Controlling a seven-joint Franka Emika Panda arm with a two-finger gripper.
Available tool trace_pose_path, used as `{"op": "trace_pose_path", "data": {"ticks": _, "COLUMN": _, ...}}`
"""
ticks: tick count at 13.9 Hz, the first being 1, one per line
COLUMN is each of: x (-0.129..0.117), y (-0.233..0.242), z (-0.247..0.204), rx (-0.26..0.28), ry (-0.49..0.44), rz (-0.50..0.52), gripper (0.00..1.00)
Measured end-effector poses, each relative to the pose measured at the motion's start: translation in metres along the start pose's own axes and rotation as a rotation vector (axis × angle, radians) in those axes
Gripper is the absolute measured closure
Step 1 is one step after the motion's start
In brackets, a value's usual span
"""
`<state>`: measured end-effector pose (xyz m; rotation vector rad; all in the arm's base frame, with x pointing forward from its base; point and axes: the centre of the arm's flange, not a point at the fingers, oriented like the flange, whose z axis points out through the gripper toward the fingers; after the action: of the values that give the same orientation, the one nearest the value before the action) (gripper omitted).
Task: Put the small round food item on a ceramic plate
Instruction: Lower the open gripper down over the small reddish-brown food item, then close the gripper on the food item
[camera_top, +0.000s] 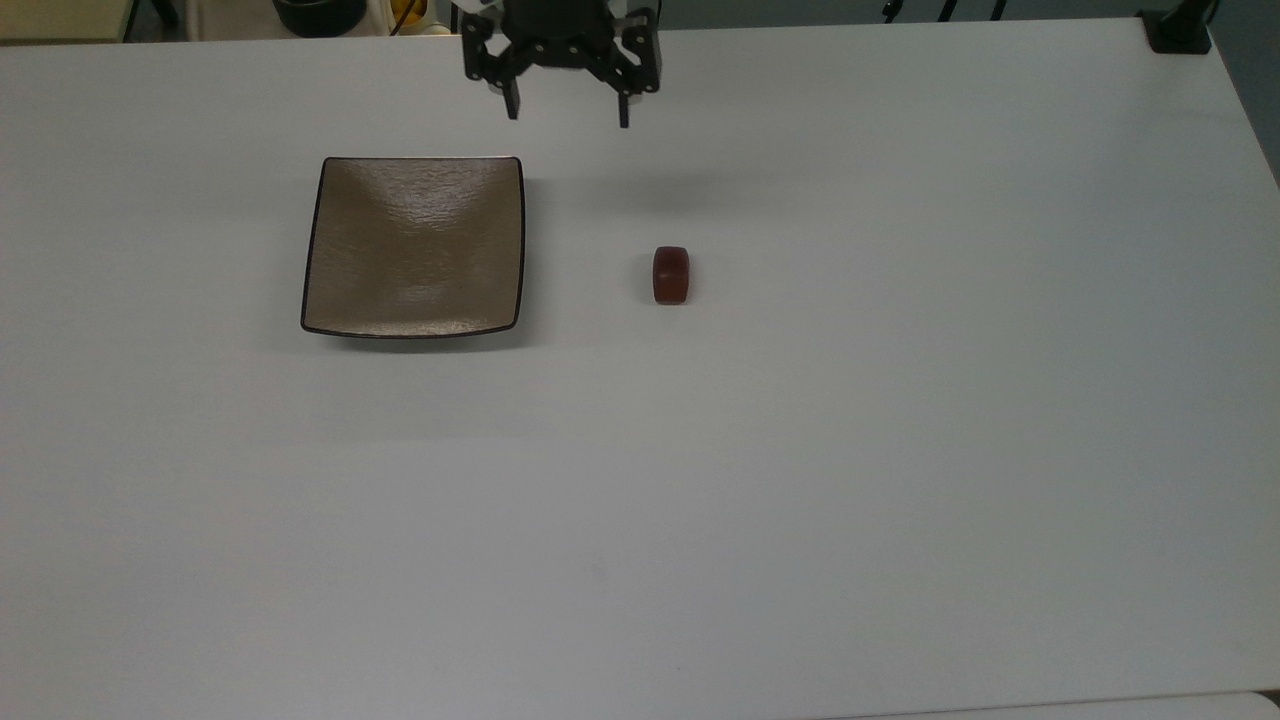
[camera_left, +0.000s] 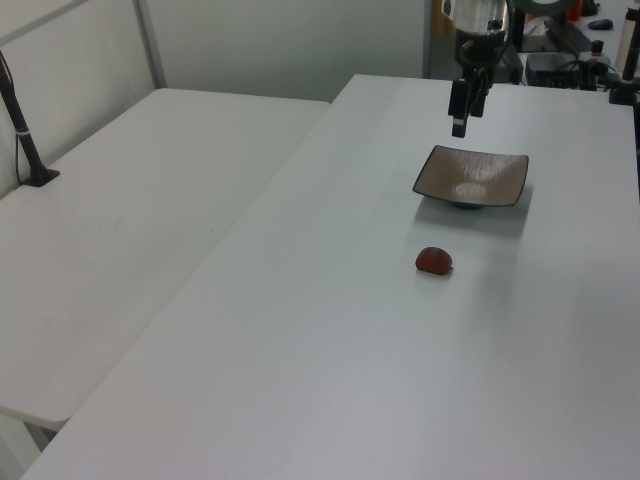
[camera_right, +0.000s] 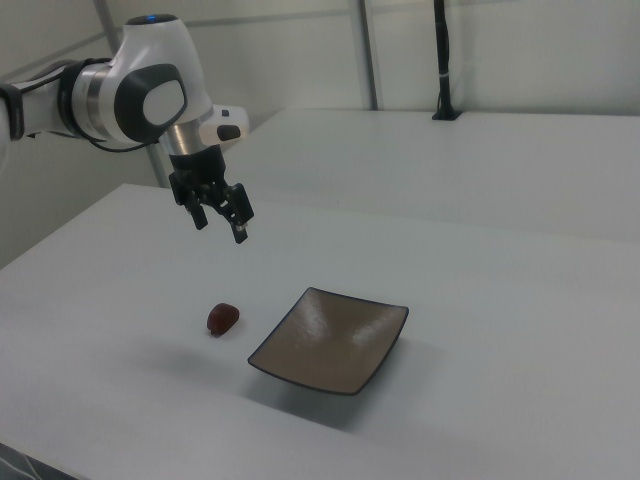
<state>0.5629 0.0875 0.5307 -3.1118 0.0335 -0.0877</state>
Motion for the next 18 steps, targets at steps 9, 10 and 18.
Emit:
{"op": "trace_pose_path", "data": {"ticks": 9, "x": 0.029, "y": -0.077, "z": 0.137, "rx": 0.044, "ry": -0.023, "rz": -0.116, "gripper": 0.0}}
{"op": "trace_pose_path", "data": {"ticks": 10, "x": 0.029, "y": -0.081, "z": 0.149, "rx": 0.041, "ry": -0.035, "rz": -0.125, "gripper": 0.0}}
{"op": "trace_pose_path", "data": {"ticks": 18, "x": 0.02, "y": -0.095, "z": 0.229, "rx": -0.017, "ry": -0.149, "rz": -0.192, "gripper": 0.01}}
